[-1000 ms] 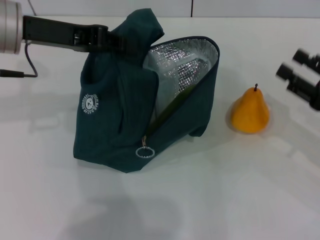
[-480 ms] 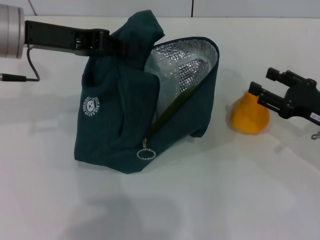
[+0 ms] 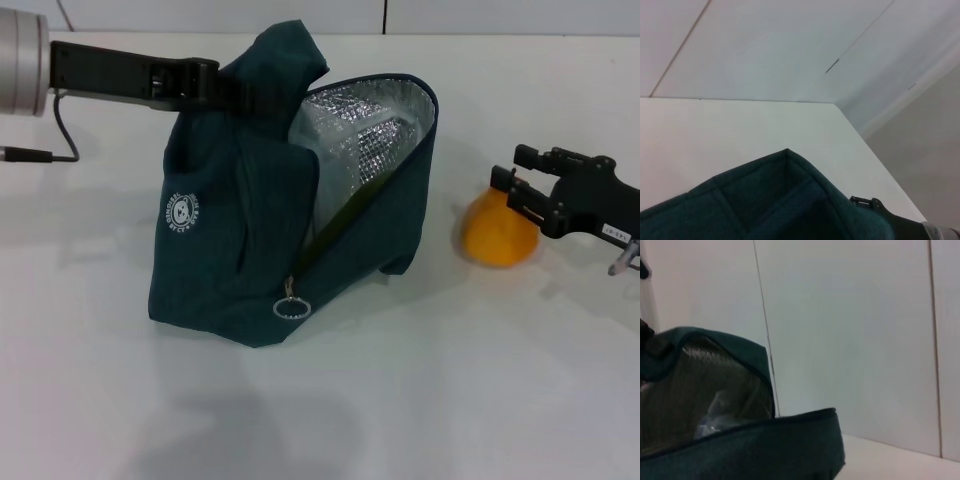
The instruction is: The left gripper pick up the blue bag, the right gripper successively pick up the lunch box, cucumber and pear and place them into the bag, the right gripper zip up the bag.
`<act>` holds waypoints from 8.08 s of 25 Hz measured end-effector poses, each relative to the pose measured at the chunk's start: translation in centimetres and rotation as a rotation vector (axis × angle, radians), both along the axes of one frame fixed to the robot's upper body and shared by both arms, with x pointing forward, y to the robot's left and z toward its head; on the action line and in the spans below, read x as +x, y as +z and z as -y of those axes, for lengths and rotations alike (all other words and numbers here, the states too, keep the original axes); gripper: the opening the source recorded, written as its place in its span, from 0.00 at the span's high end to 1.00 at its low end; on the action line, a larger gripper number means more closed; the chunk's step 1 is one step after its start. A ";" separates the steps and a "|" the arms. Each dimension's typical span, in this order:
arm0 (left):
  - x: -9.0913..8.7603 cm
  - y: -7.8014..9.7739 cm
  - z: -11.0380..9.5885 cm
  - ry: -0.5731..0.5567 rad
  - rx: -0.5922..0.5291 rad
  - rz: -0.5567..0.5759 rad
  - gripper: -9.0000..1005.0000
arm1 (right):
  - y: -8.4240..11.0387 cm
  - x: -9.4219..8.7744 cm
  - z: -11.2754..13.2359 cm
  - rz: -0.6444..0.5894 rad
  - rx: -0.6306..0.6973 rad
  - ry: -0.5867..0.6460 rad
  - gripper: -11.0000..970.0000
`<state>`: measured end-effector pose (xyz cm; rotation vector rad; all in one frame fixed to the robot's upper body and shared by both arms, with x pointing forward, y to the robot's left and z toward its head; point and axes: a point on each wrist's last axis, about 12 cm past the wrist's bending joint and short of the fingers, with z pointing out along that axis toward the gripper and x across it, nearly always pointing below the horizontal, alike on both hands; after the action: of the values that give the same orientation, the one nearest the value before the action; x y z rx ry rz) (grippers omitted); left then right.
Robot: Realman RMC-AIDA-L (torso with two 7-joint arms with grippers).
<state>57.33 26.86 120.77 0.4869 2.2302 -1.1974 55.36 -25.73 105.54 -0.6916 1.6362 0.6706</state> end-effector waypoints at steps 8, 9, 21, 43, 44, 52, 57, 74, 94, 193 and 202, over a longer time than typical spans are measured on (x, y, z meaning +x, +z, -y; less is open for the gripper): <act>0.1 0.1 0.0 -0.001 0.003 0.004 0.88 | 0.2 0.6 -0.5 0.018 -0.021 0.005 0.70; 0.1 0.1 0.0 -0.001 0.003 0.004 0.88 | 0.2 0.5 -0.5 0.021 -0.022 0.007 0.73; 0.1 0.2 -0.1 0.000 0.006 0.005 0.88 | 0.2 0.3 -0.2 0.022 -0.010 0.000 0.95; 0.1 0.0 0.2 -0.007 0.000 -0.003 0.88 | 10.6 2.2 -2.7 0.090 0.514 0.328 0.95; 0.1 -0.1 0.3 -0.008 -0.001 -0.004 0.88 | 10.8 2.6 -3.8 0.081 0.504 0.358 0.95; 0.2 -0.3 0.1 -0.011 -0.001 -0.001 0.88 | 11.0 4.6 -9.7 -0.001 0.390 0.448 0.95; 0.2 -0.3 -0.3 -0.002 0.005 0.003 0.88 | 10.7 4.7 -11.8 -0.027 0.340 0.475 0.95; 0.2 -0.2 -0.4 0.001 0.007 0.006 0.87 | 10.0 4.0 -12.6 -0.062 0.354 0.485 0.95; 0.1 -0.3 -1.3 0.029 0.006 0.006 0.87 | 6.4 2.2 -3.5 -0.219 0.658 0.118 0.41; 1.2 -4.9 6.3 -0.104 -0.049 -0.092 0.86 | 2.8 -10.0 5.0 -0.260 0.584 0.360 0.29; 1.2 -5.2 6.3 -0.099 -0.055 -0.098 0.86 | -1.5 -13.0 1.7 -0.072 0.265 0.417 0.11</act>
<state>58.48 20.57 115.61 0.5331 2.2715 -1.3563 42.33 -27.40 104.01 -0.8274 1.4413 1.2017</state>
